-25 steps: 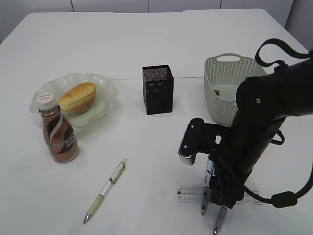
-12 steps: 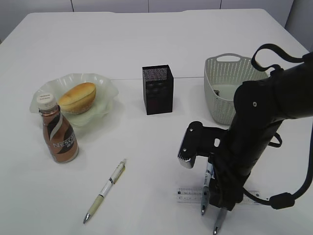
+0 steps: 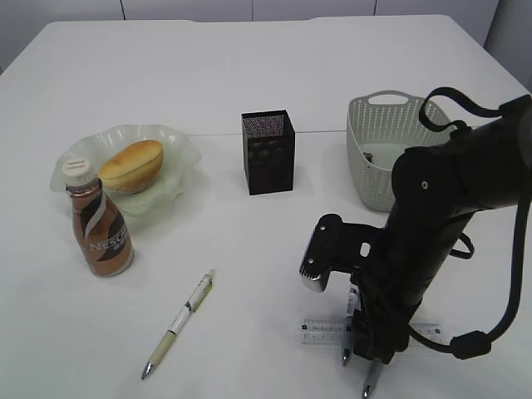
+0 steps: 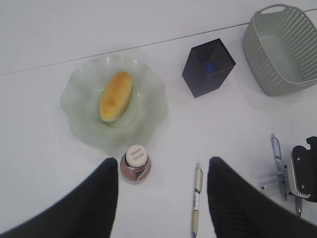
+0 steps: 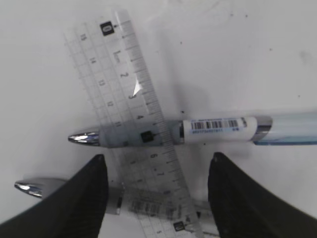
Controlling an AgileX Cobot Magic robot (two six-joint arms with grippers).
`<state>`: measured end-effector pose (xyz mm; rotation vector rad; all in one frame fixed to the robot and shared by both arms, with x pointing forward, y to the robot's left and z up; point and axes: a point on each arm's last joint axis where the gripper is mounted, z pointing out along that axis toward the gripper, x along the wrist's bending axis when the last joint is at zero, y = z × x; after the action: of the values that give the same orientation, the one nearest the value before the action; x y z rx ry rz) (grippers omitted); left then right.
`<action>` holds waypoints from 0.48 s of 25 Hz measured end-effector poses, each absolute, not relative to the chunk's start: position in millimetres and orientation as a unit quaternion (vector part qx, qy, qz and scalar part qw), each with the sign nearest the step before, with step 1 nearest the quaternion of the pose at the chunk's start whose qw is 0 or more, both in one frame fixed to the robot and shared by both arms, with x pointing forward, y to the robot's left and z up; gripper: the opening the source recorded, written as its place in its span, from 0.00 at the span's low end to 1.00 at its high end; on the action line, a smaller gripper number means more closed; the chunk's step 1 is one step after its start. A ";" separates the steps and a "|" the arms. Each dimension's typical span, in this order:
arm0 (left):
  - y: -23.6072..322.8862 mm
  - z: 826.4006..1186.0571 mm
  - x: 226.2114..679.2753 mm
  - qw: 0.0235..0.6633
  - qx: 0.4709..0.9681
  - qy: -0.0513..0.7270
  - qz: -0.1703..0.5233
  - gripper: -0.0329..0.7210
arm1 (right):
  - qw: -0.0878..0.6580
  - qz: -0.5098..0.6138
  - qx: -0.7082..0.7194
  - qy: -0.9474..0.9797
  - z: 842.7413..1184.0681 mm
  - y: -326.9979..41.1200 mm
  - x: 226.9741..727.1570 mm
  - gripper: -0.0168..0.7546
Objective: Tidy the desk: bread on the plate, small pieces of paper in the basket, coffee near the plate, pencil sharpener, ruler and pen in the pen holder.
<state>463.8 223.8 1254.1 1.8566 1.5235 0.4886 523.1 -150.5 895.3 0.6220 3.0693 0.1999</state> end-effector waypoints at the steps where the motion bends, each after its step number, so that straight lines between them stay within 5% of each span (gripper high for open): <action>1: 223.8 1254.1 463.8 0.339 0.713 0.585 0.188 0.60 | 0.002 0.064 0.198 0.978 895.3 -150.5 523.1 0.67; 12: 223.8 1254.1 463.8 0.339 0.713 0.585 0.188 0.60 | 0.001 0.063 0.197 0.978 893.4 -150.2 523.4 0.67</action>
<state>463.8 223.8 1254.1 1.8566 1.5235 0.4886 523.4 -150.2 893.4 0.6192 3.0721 0.1992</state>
